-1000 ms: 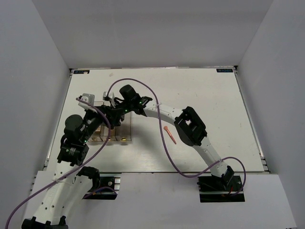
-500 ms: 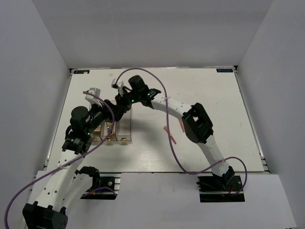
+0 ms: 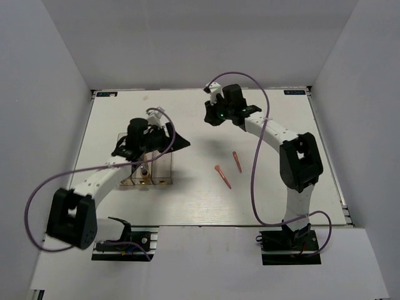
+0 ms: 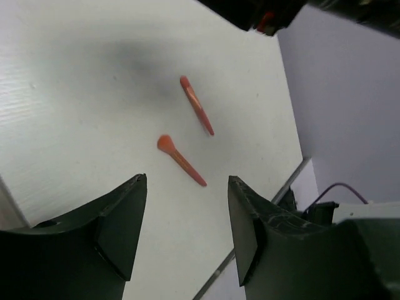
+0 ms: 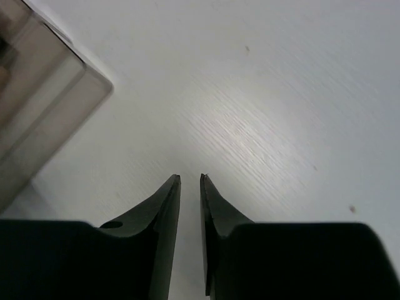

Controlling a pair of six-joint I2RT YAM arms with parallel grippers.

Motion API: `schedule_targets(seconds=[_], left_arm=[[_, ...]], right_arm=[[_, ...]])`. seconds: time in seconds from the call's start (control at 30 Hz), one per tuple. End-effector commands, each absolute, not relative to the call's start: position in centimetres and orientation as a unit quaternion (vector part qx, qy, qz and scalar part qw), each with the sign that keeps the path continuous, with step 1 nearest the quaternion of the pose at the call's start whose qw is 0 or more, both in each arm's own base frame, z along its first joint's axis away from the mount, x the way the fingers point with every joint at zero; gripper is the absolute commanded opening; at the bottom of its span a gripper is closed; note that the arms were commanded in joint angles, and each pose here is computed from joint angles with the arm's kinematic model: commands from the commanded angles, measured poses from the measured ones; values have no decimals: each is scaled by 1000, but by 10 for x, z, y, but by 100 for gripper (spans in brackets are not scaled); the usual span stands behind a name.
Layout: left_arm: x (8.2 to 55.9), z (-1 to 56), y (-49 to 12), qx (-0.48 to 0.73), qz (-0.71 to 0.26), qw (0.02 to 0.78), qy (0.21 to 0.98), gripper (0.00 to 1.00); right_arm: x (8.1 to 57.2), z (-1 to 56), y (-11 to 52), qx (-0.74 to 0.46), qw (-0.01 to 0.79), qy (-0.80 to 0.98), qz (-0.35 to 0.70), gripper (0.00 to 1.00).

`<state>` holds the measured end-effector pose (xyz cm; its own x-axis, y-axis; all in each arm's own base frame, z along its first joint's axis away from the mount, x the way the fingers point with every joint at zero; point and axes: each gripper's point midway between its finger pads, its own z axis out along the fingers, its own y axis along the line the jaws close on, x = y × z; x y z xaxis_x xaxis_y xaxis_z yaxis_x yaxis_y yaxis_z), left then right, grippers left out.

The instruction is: Organize the makeup

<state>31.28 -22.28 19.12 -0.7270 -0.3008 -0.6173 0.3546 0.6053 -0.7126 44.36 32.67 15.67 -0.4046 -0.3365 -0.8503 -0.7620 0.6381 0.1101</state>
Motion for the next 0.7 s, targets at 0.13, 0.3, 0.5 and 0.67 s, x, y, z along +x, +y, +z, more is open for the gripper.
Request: schedule_targets(seconds=[0.13, 0.3, 0.5, 0.67], left_arm=[[308, 120, -280, -8, -375, 203, 904, 64], [309, 93, -320, -10, -304, 143, 942, 62], [307, 63, -353, -32, -195, 77, 977, 61], [299, 61, -360, -58, -153, 64, 985, 60]], right_arm=[[431, 158, 240, -289, 411, 841, 201, 31], [423, 151, 193, -250, 395, 865, 183, 34], [423, 138, 154, -204, 374, 888, 173, 36], [423, 138, 141, -178, 375, 891, 186, 36]])
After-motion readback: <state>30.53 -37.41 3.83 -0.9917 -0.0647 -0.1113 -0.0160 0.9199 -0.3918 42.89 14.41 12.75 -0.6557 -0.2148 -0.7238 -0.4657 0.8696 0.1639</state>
